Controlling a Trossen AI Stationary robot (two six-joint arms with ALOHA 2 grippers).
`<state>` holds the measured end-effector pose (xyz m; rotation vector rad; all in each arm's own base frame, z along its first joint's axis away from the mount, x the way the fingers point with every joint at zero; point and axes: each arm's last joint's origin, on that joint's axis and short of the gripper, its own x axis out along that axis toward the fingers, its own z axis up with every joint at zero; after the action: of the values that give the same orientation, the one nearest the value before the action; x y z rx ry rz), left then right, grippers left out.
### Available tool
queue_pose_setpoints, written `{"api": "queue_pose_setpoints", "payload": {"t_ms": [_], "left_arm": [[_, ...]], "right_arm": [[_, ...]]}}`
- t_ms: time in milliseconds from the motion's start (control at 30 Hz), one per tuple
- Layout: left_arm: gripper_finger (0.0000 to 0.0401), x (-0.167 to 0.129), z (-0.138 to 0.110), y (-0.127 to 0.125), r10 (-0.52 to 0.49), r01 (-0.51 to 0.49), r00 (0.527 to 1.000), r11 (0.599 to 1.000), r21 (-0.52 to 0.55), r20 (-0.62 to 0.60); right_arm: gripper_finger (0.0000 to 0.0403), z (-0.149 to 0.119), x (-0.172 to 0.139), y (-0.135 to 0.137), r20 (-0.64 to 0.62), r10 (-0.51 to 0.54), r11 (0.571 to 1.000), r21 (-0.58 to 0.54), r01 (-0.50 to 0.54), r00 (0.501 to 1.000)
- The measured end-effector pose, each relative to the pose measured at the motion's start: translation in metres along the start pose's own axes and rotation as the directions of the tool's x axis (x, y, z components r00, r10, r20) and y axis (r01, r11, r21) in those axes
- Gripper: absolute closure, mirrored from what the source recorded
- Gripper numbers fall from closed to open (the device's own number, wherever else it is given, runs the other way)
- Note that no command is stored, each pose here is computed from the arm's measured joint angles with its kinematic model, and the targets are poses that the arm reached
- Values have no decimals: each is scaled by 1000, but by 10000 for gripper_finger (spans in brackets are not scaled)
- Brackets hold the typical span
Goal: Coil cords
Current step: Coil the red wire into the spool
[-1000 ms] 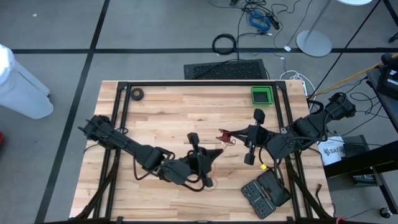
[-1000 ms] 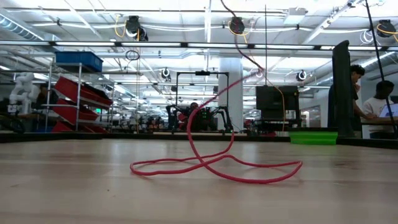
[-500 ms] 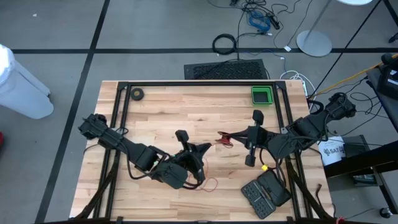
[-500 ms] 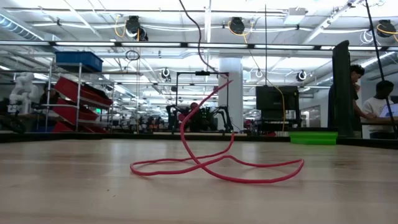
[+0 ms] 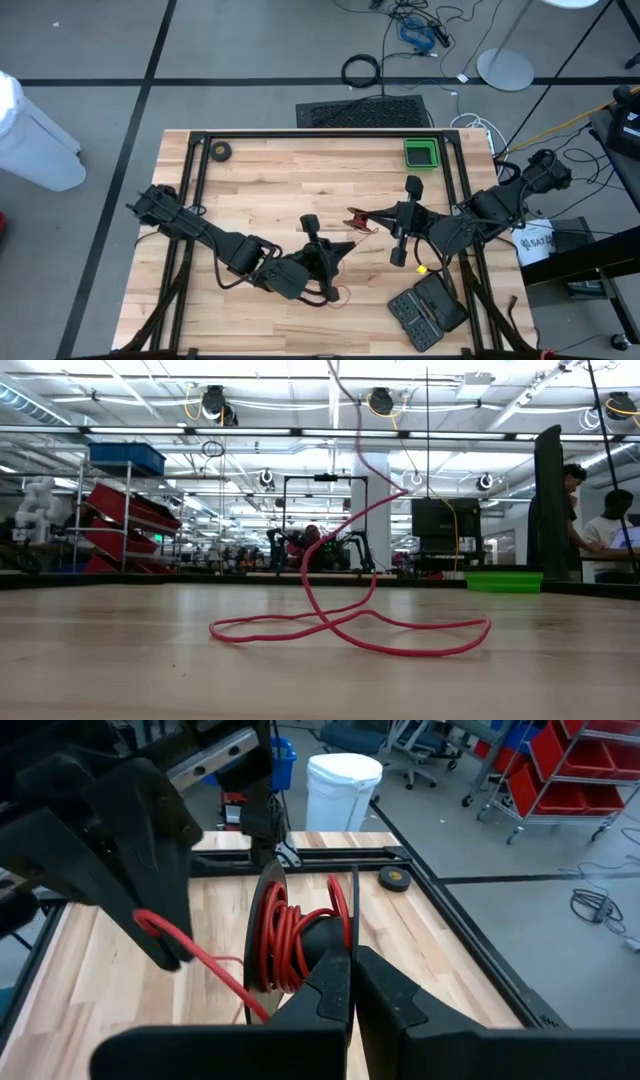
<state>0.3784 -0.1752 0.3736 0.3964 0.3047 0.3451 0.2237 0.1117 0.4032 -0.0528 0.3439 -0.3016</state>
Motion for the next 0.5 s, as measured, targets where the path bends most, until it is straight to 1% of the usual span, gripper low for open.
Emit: {"api": "queue_pose_setpoints", "payload": {"t_ms": [167,300,500], "left_arm": [[400,7,-1,4,16,-16,1000,1000,14,3],[400,10,-2,7,40,-40,999,998,38,-9],[400,9,-7,8,114,-109,992,990,92,-54]], "right_arm": [[403,0,1,2,-1,6,1000,-9,-6,1000],[403,-1,1,3,-11,41,999,-16,-41,999],[403,-1,1,4,-22,75,997,-18,-75,997]]}}
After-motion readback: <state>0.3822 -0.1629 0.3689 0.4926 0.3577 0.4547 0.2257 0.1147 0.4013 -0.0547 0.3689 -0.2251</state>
